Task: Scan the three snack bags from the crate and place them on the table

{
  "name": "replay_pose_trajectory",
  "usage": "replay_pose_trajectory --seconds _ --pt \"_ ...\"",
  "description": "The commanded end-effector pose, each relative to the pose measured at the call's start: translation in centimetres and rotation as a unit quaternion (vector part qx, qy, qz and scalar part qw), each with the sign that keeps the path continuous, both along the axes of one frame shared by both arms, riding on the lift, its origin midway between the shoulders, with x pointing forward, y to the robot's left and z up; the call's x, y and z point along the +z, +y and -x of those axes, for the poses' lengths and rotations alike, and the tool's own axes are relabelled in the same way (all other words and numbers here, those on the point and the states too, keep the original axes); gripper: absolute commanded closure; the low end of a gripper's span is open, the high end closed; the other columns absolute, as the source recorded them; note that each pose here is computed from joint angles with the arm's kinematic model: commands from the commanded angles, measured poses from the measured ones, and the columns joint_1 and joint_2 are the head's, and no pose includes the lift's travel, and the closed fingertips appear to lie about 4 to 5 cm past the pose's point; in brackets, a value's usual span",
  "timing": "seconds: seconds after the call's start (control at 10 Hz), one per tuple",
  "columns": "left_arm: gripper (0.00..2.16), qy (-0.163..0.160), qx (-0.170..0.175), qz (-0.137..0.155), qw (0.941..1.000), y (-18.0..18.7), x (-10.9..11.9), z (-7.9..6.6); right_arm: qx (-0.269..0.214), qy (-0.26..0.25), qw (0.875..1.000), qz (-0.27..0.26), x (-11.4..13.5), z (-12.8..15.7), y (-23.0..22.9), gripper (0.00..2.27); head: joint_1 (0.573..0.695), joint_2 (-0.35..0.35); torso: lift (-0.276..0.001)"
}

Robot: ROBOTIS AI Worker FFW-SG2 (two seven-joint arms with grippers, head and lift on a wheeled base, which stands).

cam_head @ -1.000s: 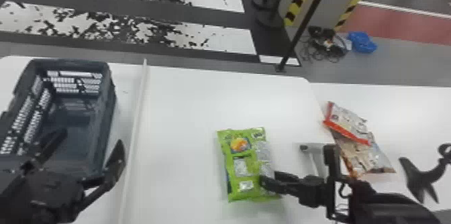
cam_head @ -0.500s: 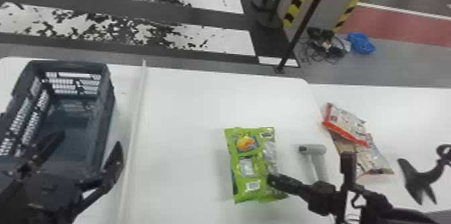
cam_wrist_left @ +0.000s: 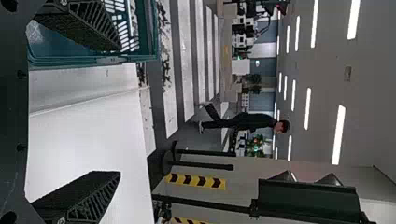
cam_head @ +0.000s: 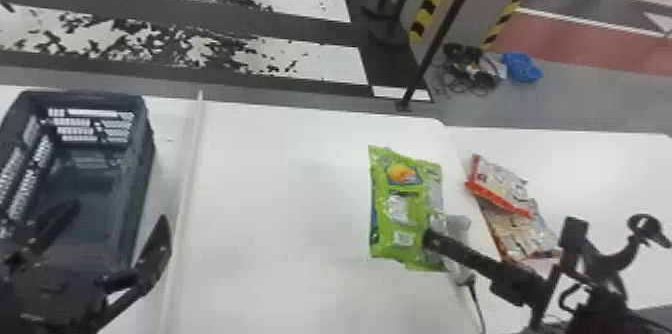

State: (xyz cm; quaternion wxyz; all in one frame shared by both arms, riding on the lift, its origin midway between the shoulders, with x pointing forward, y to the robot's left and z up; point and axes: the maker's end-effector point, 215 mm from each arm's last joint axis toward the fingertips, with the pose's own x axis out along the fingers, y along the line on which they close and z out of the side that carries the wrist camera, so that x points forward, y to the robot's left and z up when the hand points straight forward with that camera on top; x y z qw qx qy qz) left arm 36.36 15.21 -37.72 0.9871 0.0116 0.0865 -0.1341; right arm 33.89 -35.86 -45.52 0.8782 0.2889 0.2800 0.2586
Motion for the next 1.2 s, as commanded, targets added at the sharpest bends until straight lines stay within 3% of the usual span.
replay_pose_trajectory --seconds 0.0,0.2,0.3,0.6,1.0,1.1 --pt "0.04 0.002 -0.002 -0.001 1.0000 -0.2 -0.1 0.3 -0.056 -0.010 0.998 -0.030 3.0 -1.9 -4.1 2.24 0.695 -0.323 -0.037" --pt "0.04 0.004 -0.001 -0.003 1.0000 -0.2 -0.3 0.5 -0.142 -0.022 0.989 -0.030 4.7 -4.4 -11.0 2.23 0.695 -0.350 -0.037" --pt "0.04 0.006 -0.001 -0.003 1.0000 -0.2 -0.5 0.7 -0.198 -0.017 0.980 -0.020 4.3 -5.3 -14.8 2.23 0.695 -0.350 -0.037" --pt "0.04 -0.001 0.000 0.000 1.0000 -0.1 -0.7 0.8 -0.352 -0.002 0.934 0.058 1.4 -8.0 -27.7 2.23 0.695 -0.350 -0.037" --pt "0.04 -0.012 -0.006 0.005 0.9999 -0.8 0.1 0.9 -0.444 0.100 0.884 0.105 -5.1 -8.0 -34.0 2.19 0.695 -0.350 -0.037" --pt "0.04 -0.018 -0.010 0.004 0.9998 -0.8 0.3 1.1 -0.442 0.119 0.882 0.114 -6.2 -7.7 -33.9 2.17 0.695 -0.350 -0.037"
